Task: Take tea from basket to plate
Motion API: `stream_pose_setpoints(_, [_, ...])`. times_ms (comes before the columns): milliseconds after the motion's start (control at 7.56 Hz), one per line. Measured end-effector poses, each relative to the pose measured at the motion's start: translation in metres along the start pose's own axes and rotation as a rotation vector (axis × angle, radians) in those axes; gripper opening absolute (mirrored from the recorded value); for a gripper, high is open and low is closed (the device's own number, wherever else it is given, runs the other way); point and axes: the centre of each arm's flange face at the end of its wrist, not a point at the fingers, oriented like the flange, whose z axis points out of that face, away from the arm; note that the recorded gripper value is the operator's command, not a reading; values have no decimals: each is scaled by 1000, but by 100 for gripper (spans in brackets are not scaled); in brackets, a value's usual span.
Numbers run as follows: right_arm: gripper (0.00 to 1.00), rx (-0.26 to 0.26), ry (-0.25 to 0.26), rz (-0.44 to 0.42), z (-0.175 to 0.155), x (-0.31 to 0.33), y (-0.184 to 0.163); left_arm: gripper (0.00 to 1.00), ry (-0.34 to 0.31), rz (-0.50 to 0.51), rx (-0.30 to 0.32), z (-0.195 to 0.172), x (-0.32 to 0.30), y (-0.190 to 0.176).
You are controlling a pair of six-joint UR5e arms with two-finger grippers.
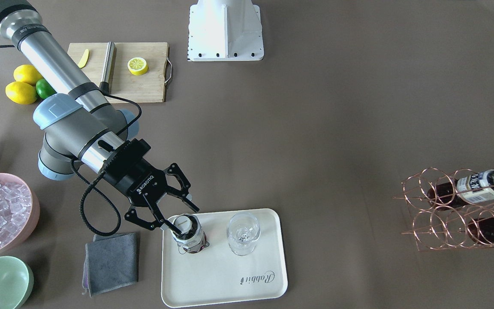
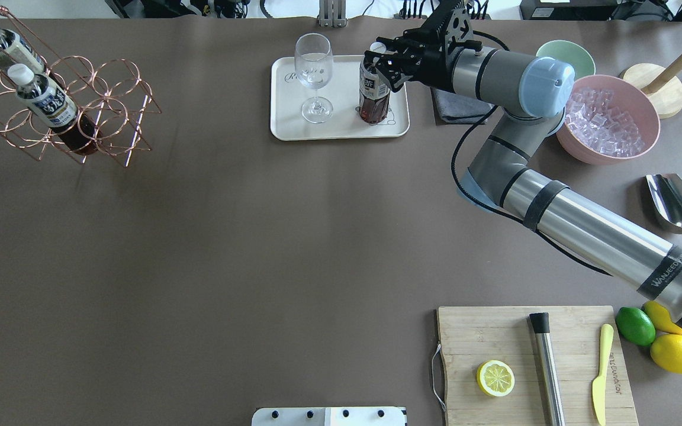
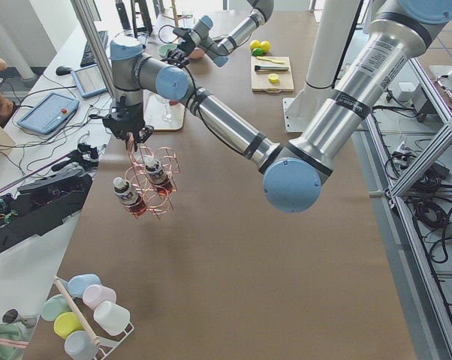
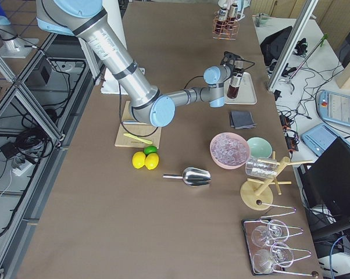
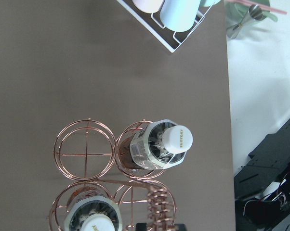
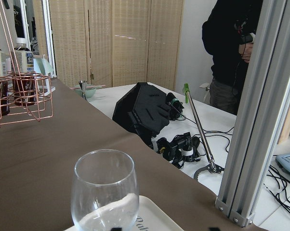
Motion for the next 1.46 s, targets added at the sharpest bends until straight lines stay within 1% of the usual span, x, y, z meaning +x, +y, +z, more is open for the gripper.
stream_pose_setpoints(132, [100,3,1,0,-1,1,-1,0,14,-13,7,10,16,-28])
stream_pose_setpoints(265, [100,4,2,0,-2,2,-3,0,25,-20,11,19,26,-48])
stream_pose_setpoints(529, [100,3,-1,4,-5,5,-7,0,36,-7,20,38,35,-76])
stream_pose_setpoints(661, [100,-12,-13,24,-10,10,-13,0,43,8,24,49,39,-92])
stream_pose_setpoints(794, [100,-59,-36,77,-20,17,-19,0,54,18,26,61,43,-105])
stream_pose_setpoints(1058, [100,-184,-41,148,-36,43,-28,0,65,21,30,75,47,-119])
stream_pose_setpoints(1190, [100,-274,-32,183,-44,63,-30,17,79,23,44,81,49,-124])
stream_pose_setpoints(1323, [100,-366,-19,209,-60,88,-33,97,97,31,52,84,50,-127])
stream_pose_setpoints(1455, [100,-468,-6,221,-82,116,-37,97,115,44,54,87,50,-129])
